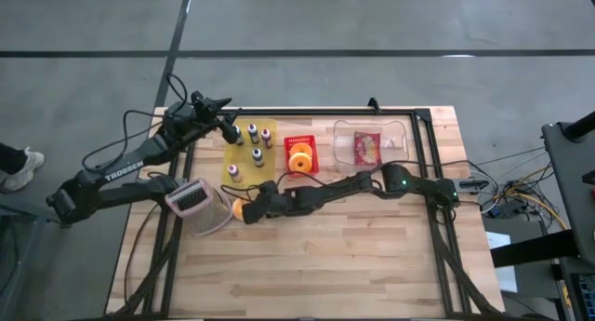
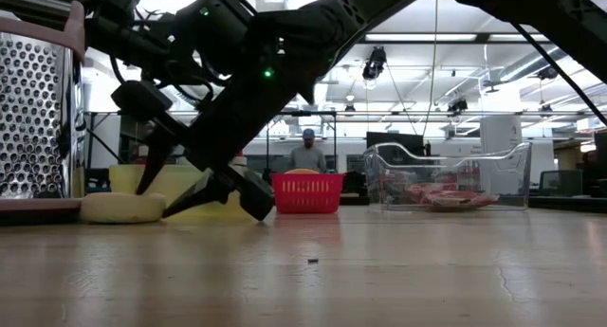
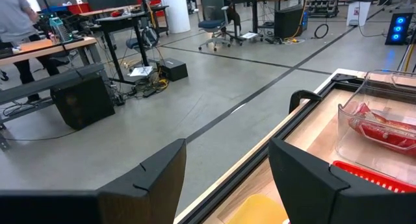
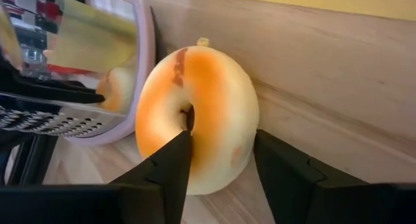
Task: Pick & Place Food Item
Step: Put the orange donut into the red bin
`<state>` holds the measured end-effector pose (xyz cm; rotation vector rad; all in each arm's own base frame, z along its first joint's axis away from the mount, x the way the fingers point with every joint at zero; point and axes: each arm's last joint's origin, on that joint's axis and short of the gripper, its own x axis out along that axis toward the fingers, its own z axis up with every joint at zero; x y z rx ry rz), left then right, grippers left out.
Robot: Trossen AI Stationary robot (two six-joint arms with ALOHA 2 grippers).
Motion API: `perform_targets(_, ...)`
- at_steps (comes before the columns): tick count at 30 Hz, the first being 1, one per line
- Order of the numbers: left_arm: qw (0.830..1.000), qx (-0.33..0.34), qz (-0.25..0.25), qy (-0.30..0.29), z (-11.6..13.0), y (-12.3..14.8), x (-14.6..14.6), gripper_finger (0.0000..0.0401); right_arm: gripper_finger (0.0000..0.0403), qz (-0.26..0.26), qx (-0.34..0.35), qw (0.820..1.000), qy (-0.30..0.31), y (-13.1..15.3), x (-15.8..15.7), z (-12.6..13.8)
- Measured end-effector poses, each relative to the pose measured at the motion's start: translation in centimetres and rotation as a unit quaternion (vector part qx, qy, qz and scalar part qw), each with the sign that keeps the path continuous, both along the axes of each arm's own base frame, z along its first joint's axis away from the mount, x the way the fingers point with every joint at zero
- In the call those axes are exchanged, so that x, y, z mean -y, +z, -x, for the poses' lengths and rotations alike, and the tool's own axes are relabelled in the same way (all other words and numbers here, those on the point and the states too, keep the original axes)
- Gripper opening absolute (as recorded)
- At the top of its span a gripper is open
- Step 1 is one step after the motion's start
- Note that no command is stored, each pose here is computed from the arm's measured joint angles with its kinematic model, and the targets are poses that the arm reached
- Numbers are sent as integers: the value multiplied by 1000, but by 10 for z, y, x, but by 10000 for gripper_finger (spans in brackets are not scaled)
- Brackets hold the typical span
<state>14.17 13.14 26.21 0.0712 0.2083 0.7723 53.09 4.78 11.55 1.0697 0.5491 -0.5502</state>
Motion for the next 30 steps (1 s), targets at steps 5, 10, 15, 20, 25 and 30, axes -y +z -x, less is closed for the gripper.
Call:
perform_targets(5,1000,0,0,0,0,0,0,223,129,-6,-3,1000,5,-3,0,1)
perform_targets(10,1000,0,0,0,0,0,0,223,110,-5,-3,1000,8,-3,0,1)
perform_targets(15,1000,0,0,0,0,0,0,223,96,0,-5,1000,13,-3,0,1)
perform_targets(20,1000,0,0,0,0,0,0,223,79,2,-5,1000,14,-3,0,1)
perform_targets(25,1000,0,0,0,0,0,0,223,72,2,-5,1000,15,-3,0,1)
perform_targets(30,1000,0,0,0,0,0,0,223,79,3,-2,1000,16,-1,-1,1)
